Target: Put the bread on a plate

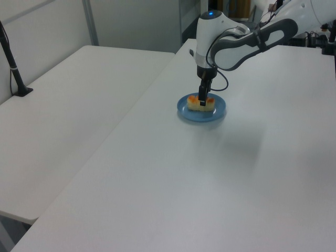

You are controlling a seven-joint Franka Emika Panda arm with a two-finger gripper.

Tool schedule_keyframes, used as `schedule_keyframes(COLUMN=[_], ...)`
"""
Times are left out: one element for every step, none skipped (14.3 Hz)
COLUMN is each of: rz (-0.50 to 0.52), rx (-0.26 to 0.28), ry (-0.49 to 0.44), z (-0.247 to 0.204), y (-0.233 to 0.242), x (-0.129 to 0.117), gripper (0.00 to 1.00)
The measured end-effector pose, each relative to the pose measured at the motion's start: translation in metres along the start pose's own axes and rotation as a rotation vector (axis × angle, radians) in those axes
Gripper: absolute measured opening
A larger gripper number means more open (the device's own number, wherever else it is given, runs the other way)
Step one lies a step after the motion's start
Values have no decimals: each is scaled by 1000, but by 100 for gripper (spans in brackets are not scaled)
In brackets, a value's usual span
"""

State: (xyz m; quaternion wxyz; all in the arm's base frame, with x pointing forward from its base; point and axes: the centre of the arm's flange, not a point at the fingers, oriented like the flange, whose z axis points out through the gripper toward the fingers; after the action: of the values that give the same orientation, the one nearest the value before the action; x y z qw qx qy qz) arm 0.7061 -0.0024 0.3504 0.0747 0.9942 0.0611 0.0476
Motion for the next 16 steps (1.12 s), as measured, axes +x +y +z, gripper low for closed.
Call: schedule_keyframes(rz=[1,7,25,72,104,138,156,172,181,182,178,169,165,168,173,182], rx=[0,-1,-1,5,11,23,33,49,67,83,93,106,114,128,149,171], ry=[5,17,42,47,40,26,15,-3,-13,-21,-28,-38,-45,-47,-49,-53], z=[-2,-9,-25,-46,-63,-95,-118,-154,-188,-212,-226,-241,-253,-261,-268,-273], y=[0,1,5,9,13,21,27,36,43,45,44,39,34,32,32,34], x=[1,3,6,3,-1,-10,-19,-35,-52,-67,-77,-91,-102,-108,-114,-120], gripper=[100,100,100,100,100,100,100,100,100,100,100,100,100,100,100,100])
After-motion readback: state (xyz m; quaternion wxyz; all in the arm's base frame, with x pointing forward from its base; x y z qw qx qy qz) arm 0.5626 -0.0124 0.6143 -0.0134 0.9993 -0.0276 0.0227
